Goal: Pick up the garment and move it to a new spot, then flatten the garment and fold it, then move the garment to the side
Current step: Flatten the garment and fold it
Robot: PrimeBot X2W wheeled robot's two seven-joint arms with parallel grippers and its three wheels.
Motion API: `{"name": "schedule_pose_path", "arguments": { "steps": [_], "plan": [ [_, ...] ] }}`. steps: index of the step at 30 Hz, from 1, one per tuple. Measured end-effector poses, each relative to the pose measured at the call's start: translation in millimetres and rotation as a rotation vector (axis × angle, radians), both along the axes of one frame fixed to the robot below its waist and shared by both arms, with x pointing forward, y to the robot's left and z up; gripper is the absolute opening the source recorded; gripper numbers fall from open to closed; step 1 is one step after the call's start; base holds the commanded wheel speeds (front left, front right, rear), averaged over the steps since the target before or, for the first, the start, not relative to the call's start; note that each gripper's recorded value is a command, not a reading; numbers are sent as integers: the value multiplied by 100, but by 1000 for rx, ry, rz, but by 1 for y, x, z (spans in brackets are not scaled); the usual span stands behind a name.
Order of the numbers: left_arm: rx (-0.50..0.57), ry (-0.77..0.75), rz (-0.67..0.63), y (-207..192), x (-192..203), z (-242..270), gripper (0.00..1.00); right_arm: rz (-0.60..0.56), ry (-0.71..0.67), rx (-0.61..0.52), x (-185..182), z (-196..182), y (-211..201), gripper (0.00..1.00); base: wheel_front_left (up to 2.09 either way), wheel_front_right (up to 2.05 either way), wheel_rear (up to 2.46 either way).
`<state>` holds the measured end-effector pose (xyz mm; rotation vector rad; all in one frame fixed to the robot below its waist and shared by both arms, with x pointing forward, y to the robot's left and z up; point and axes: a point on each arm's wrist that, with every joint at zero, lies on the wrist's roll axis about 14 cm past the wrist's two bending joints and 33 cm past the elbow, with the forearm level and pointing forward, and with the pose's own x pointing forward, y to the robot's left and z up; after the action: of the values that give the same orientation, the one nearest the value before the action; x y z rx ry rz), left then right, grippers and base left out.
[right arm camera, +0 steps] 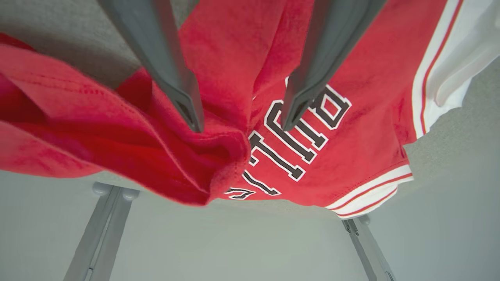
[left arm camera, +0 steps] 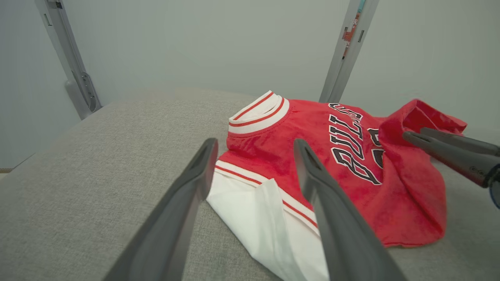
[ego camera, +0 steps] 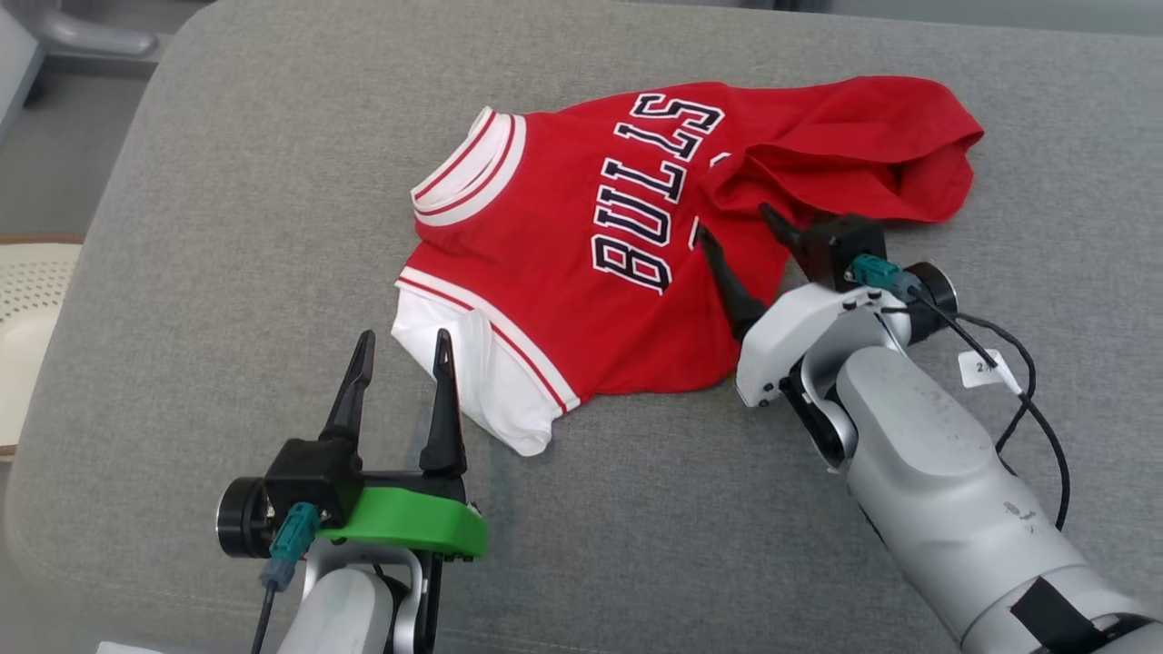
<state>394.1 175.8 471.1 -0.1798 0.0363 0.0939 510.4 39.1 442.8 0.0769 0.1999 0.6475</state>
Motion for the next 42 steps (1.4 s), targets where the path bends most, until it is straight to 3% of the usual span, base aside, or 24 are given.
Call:
{"name": "schedule_pose_path", "arguments": {
  "steps": [9, 18, 19, 20, 21, 22, 34, 40, 41, 42],
  "plan": [
    [-5, 1, -41, -12, 4, -2, 100, -111, 109, 5, 0, -20, -46, 100, 0, 0, 0],
    [9, 21, 3, 4, -5, -6, 100, -77, 160, -33, 15, -25, -32, 100, 0, 0, 0],
    [10, 22, 7, 5, -6, -6, 100, -70, 169, -43, 14, -28, -30, 81, 0, 0, 0],
    [11, 22, 11, 6, -6, -6, 100, -66, 173, -46, 14, -29, -28, 38, 0, 0, 0],
    [12, 22, 13, 7, -7, -6, 100, -66, 174, -46, 14, -28, -27, 24, 0, 0, 0],
    [12, 21, 15, 8, -8, -5, 100, -70, 170, -46, 15, -27, -28, 0, 0, 0, 0],
    [4, 17, -45, -12, -5, -7, 100, -208, 60, 59, -2, -9, -71, 0, 0, 0, 0],
    [8, 8, -110, -31, 4, -7, 100, -241, 33, 54, -16, -2, -92, 0, 0, 0, 0],
    [7, 8, -120, -34, 5, -7, 100, -241, 35, 45, -17, -1, -94, 7, 0, 0, 0],
    [5, 7, -130, -37, 6, -7, 100, -240, 42, 43, -17, -1, -93, 29, 0, 0, 0]
  ]
}}
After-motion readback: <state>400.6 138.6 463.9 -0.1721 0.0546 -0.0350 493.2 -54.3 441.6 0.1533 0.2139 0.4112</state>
